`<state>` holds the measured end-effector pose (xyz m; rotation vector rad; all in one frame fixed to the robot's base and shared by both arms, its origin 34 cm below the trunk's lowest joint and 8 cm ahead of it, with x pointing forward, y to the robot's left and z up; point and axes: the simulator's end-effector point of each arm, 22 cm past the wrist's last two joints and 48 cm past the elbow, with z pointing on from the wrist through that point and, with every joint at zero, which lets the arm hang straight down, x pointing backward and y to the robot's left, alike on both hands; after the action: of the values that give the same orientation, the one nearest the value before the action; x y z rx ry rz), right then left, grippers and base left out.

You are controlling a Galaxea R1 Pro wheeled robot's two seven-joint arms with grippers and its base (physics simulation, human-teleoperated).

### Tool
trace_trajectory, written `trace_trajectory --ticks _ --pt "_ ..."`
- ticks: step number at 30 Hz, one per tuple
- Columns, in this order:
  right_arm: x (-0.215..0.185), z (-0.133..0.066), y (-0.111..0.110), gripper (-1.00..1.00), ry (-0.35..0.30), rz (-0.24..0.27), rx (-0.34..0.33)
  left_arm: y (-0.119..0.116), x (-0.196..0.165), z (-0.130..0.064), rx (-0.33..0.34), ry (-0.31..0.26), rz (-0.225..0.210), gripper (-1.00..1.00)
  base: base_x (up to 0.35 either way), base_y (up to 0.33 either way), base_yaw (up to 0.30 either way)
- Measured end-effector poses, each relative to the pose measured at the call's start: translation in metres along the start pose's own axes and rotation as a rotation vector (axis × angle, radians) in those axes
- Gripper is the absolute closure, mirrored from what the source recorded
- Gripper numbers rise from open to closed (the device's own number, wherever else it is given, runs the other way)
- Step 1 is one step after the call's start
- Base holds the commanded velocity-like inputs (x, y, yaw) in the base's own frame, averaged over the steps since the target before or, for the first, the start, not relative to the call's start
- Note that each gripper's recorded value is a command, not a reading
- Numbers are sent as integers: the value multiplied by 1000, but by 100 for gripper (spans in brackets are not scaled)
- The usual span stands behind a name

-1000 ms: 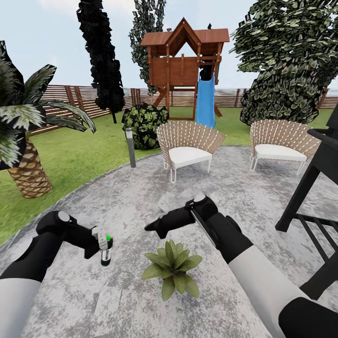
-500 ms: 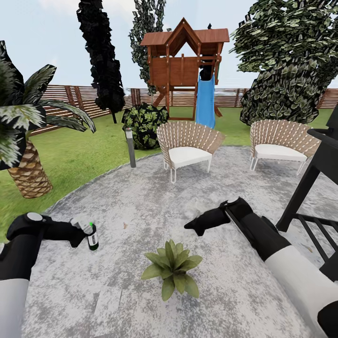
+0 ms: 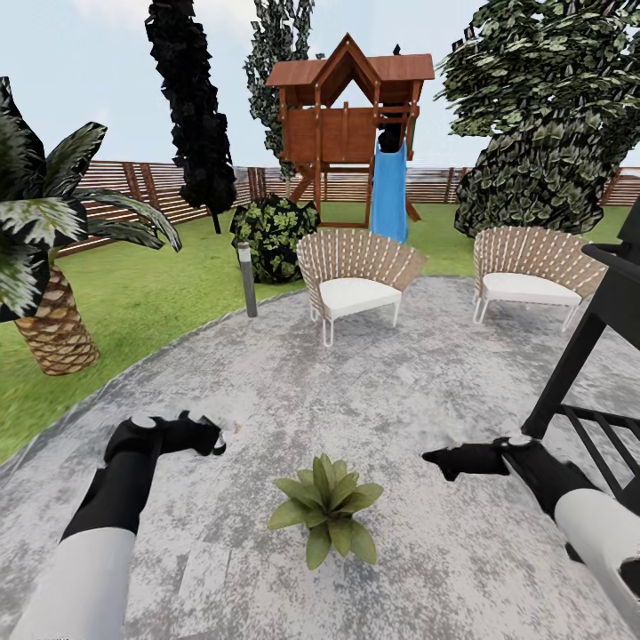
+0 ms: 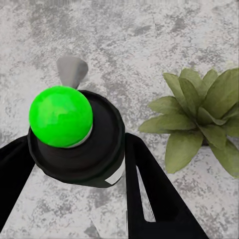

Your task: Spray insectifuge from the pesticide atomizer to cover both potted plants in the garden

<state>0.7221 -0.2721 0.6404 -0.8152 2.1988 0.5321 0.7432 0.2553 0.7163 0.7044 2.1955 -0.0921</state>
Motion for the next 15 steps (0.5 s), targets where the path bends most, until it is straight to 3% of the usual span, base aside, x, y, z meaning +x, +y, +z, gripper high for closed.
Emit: trace_trajectory --ticks 3,5,9,10,15 --pt "34 1 -16 100 -2 49 71 -2 5 16 -62 14 -29 100 0 0 0" --pt "51 0 -21 100 -13 54 106 1 5 23 -113 11 -53 100 0 0 0" --pt "79 -7 -48 100 -26 51 260 -7 3 32 -100 -37 -157 100 0 0 0" --pt "82 -10 -59 100 -31 46 315 -7 3 33 -93 -54 -200 100 0 0 0" --pt "84 -16 -73 100 -44 49 391 1 27 36 -96 -49 -321 100 0 0 0"
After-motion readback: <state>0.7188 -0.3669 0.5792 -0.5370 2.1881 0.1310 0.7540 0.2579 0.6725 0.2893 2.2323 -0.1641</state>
